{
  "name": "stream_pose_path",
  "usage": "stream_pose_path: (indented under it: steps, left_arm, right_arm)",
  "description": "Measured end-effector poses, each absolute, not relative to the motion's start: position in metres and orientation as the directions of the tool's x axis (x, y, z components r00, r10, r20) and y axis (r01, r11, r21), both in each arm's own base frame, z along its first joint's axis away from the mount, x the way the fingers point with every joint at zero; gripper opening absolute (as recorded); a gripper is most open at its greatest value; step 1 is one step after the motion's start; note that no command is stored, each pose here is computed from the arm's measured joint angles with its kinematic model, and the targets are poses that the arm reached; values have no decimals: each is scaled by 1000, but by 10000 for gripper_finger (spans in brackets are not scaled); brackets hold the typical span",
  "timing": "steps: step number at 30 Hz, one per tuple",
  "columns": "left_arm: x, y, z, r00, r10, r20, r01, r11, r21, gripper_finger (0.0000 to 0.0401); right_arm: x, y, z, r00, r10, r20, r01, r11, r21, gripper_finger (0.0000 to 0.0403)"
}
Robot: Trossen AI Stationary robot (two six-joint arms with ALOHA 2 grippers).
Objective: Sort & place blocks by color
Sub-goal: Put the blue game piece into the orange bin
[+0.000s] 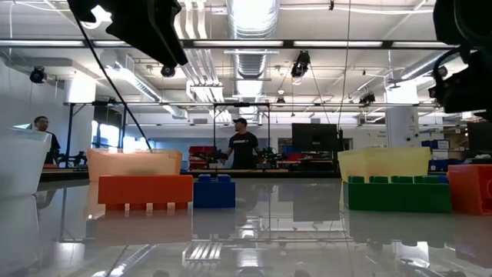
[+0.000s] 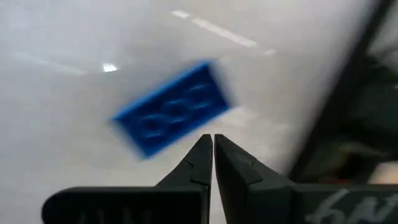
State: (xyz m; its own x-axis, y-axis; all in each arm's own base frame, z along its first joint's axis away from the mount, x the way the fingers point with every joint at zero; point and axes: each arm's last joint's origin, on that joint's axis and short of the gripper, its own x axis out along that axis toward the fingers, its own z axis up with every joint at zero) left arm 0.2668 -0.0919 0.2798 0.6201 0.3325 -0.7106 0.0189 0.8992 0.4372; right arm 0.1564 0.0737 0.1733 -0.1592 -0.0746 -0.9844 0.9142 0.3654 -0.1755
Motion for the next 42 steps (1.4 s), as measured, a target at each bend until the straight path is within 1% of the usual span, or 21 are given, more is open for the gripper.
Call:
stream_pose_path:
  steps: [3,10,13,16,20,23,26,29,33,36,39,42]
  left_arm:
    - [267,-92,280,619,333,-711,19,899,437,192]
    - [267,-92,280,619,333,-711,35,893,449,192]
    - [267,-92,280,619,333,-711,42,890,453,192]
    - [267,-92,280,619,333,-711,43,890,454,192]
    - [267,-92,280,619,333,-711,43,890,454,192]
    - [267,-92,280,619,333,-711,43,890,454,192]
    - [267,-92,280,619,333,-711,43,890,454,192]
    - [267,-92,280,620,333,-711,42,890,453,192]
    - [267,-92,280,619,333,-711,40,891,452,192]
    - [267,-92,280,619,333,-711,40,891,452,192]
    - [267,-92,280,619,333,-711,41,891,452,192]
    - [267,-92,280,619,333,-711,41,891,452,192]
  right_arm:
    - [163,77,167,-97,-31,-995,933,344,-102,8]
    - [164,77,154,-178,-50,-983,930,317,-185,8]
    - [167,75,150,-194,-70,-979,918,338,-206,8]
    - [170,71,146,-197,-124,-972,903,363,-230,8]
    - [173,65,145,-198,-146,-969,898,369,-239,8]
    - [179,64,151,-165,-144,-976,879,426,-212,8]
    - [185,63,161,-136,-86,-987,842,515,-161,9]
    - [192,60,174,-88,-28,-996,825,558,-88,17]
    - [202,56,188,-35,25,-999,740,673,-9,48]
    - [206,53,191,-24,23,-999,602,799,4,89]
    - [206,50,192,-76,10,-997,466,884,-27,138]
    - [207,44,192,-166,-8,-986,396,915,-74,184]
